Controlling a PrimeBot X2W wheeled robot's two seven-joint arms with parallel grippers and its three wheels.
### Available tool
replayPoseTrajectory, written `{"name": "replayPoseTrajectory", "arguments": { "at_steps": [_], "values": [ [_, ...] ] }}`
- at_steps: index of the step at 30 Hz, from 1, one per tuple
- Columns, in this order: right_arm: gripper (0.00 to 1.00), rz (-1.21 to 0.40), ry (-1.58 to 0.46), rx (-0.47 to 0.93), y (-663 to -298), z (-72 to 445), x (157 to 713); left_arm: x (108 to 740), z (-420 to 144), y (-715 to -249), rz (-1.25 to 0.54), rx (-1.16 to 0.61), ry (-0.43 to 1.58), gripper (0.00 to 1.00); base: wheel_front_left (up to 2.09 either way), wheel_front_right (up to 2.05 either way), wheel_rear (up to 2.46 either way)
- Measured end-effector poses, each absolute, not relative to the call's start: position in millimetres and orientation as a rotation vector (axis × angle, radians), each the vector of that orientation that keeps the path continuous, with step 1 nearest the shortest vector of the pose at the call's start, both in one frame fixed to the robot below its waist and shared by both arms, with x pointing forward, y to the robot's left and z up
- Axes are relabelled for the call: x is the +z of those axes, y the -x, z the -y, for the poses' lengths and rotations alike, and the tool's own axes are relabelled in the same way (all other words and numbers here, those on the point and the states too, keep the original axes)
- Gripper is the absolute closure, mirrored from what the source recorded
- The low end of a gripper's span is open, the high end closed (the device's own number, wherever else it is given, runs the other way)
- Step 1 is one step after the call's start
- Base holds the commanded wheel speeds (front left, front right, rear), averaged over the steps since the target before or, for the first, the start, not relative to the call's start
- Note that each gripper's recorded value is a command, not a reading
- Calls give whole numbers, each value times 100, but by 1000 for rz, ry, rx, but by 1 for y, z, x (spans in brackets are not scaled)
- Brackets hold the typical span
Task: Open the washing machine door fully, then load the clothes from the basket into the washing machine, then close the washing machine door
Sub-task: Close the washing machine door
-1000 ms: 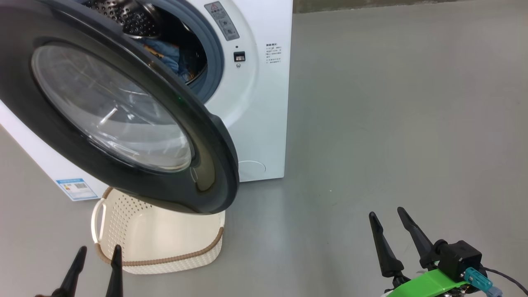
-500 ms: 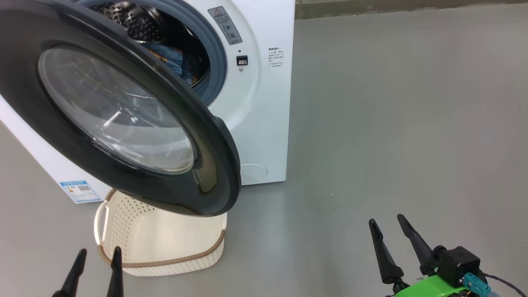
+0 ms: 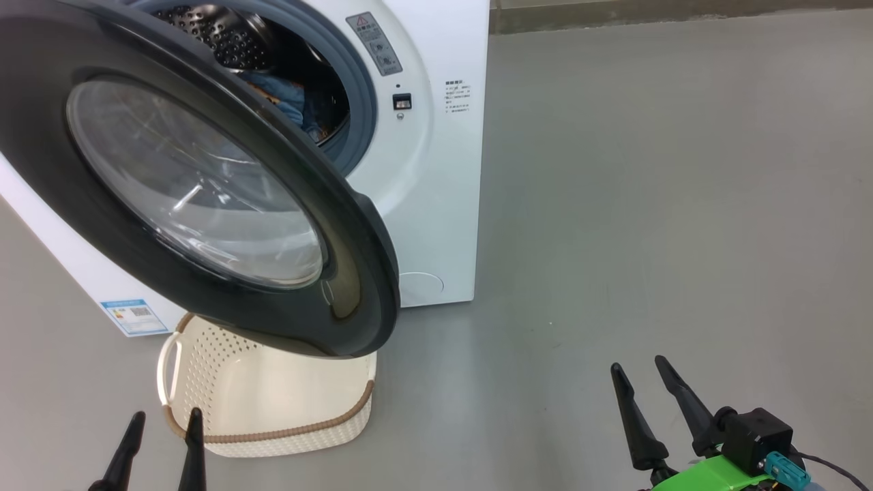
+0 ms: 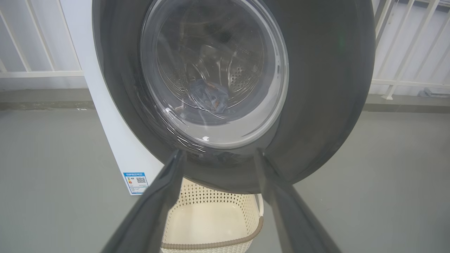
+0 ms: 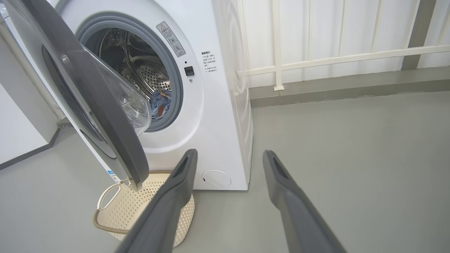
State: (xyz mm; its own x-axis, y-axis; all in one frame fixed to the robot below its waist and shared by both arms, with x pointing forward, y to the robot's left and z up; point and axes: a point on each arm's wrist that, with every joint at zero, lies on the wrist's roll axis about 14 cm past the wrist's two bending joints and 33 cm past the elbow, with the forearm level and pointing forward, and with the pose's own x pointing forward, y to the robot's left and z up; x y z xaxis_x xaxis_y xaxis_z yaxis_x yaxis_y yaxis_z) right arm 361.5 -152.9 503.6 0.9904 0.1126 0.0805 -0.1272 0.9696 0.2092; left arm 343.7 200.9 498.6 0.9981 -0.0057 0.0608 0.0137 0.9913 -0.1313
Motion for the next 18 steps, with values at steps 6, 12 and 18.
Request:
{"name": "replayPoseTrajectory", "arguments": {
  "at_steps": [6,12,18],
  "values": [
    [100,78,-219,109,-363,157,506,498,-203,-343,59,0,136,0,0,0,0],
    [100,239,-233,128,-369,157,558,495,-203,-344,51,7,141,0,0,0,0],
    [100,455,-270,248,-371,127,631,491,-202,-346,38,7,145,0,0,0,0]
  ]
}}
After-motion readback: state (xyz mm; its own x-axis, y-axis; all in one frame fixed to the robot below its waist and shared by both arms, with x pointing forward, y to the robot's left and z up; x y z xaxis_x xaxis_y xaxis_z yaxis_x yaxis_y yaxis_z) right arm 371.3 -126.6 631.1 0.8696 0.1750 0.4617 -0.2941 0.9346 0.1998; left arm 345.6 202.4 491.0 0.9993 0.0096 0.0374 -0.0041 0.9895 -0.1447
